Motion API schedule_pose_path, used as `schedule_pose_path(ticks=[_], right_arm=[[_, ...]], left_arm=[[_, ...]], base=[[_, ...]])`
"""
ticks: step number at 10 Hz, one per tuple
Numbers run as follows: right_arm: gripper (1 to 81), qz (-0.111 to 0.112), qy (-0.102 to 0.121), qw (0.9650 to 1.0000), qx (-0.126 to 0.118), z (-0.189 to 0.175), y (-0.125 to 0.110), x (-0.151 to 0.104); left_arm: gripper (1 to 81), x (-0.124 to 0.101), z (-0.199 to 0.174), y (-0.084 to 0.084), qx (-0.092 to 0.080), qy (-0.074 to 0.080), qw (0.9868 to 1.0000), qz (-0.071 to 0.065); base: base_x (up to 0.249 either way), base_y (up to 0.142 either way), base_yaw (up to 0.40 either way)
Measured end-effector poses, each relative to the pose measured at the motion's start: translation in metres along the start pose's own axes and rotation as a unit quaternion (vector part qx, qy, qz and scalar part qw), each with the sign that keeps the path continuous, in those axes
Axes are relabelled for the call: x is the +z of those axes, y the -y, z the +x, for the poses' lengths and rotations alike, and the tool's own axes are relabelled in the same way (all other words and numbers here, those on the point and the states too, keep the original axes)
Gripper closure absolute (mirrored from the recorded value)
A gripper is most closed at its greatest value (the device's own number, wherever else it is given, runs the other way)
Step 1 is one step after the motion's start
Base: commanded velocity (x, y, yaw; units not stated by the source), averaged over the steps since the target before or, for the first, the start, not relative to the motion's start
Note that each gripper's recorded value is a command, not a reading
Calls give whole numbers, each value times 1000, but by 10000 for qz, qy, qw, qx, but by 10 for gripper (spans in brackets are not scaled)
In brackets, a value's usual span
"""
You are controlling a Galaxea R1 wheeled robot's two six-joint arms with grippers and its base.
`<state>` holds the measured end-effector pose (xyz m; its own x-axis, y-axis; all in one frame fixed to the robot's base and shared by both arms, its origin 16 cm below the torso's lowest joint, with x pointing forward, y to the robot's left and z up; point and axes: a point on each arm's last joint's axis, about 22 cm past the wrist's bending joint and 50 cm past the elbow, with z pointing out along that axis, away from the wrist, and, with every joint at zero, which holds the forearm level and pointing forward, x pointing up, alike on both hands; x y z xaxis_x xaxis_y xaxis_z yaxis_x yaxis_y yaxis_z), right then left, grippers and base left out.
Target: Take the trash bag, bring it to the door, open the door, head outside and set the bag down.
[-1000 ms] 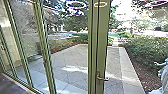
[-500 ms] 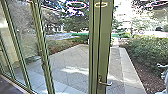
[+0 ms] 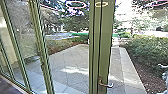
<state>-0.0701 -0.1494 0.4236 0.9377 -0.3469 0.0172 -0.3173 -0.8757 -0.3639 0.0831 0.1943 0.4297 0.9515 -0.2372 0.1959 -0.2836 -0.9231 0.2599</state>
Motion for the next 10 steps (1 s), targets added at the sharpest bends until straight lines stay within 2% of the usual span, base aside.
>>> schedule_pose_path(ticks=[4,6,8,10], right_arm=[[10,80,20,10000,16,-4,4,-1],[10,108,-6,9999,17,0,-4,-6],[10,335,43,9994,52,0,4,-12],[10,685,107,9975,109,-2,21,-21]], left_arm=[[811,0,-1,0,-9,16,10000,-4],[811,0,-1,0,-19,13,10000,-3],[811,-1,-5,3,-21,85,10000,-1],[811,-2,-6,5,-21,110,9999,5]], base=[[0,0,0],[0,0,0],[0,0,0],[0,0,0]])
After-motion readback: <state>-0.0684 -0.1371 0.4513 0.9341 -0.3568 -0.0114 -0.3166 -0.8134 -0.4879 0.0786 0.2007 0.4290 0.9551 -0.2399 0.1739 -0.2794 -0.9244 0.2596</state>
